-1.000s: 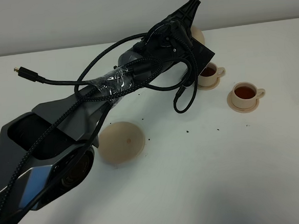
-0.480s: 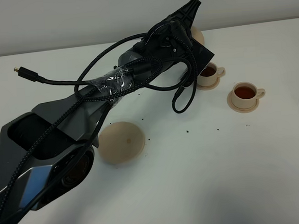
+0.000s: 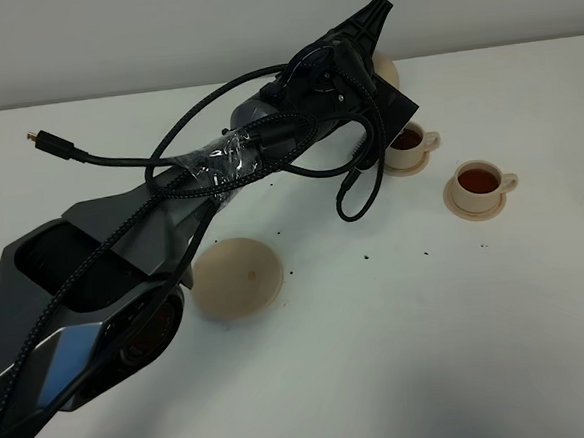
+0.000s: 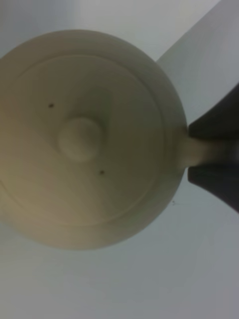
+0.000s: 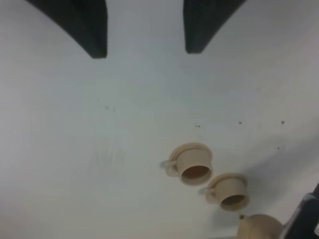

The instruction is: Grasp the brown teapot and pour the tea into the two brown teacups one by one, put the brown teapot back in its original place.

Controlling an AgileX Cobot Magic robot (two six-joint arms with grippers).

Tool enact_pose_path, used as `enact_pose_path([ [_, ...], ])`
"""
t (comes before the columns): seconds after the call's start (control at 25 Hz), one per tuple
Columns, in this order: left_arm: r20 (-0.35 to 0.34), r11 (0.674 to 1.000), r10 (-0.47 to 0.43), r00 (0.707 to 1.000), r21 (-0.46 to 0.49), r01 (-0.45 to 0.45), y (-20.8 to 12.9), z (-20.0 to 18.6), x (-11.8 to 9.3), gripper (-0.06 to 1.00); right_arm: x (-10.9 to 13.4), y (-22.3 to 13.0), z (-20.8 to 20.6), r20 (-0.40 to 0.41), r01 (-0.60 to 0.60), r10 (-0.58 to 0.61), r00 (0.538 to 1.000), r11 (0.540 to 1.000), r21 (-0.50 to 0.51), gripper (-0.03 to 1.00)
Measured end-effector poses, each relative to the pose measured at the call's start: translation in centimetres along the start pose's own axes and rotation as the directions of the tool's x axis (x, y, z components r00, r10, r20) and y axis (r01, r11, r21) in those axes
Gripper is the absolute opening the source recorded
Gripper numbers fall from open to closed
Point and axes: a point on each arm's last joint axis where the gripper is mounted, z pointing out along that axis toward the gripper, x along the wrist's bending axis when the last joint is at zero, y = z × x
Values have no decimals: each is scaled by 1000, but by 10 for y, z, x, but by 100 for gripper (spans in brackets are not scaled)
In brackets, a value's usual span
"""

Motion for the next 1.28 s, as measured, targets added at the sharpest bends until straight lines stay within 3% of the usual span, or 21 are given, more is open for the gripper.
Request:
enact_pose_path([
  [0.52, 89, 978, -206, 975, -26, 209, 3, 0, -8, 15, 0, 0, 0, 0, 0, 0, 1000, 1000, 0, 39],
  [0.76, 163, 952, -302, 939, 5, 305, 3, 0, -15, 15, 0, 0, 0, 0, 0, 0, 1000, 1000, 0, 39],
  [0.96, 185, 917, -397, 899, 40, 397, -4, -9, -13, 15, 0, 0, 0, 0, 0, 0, 1000, 1000, 0, 39],
  [1.08, 214, 876, -479, 851, 56, 479, -14, -24, -8, 15, 0, 0, 0, 0, 0, 0, 1000, 1000, 0, 39],
  [1.16, 257, 824, -560, 788, 78, 561, -18, -34, -7, 15, 0, 0, 0, 0, 0, 0, 1000, 1000, 0, 39],
  [1.28, 320, 715, -688, 652, 141, 685, -19, -42, -11, 15, 0, 0, 0, 0, 0, 0, 1000, 1000, 0, 39],
])
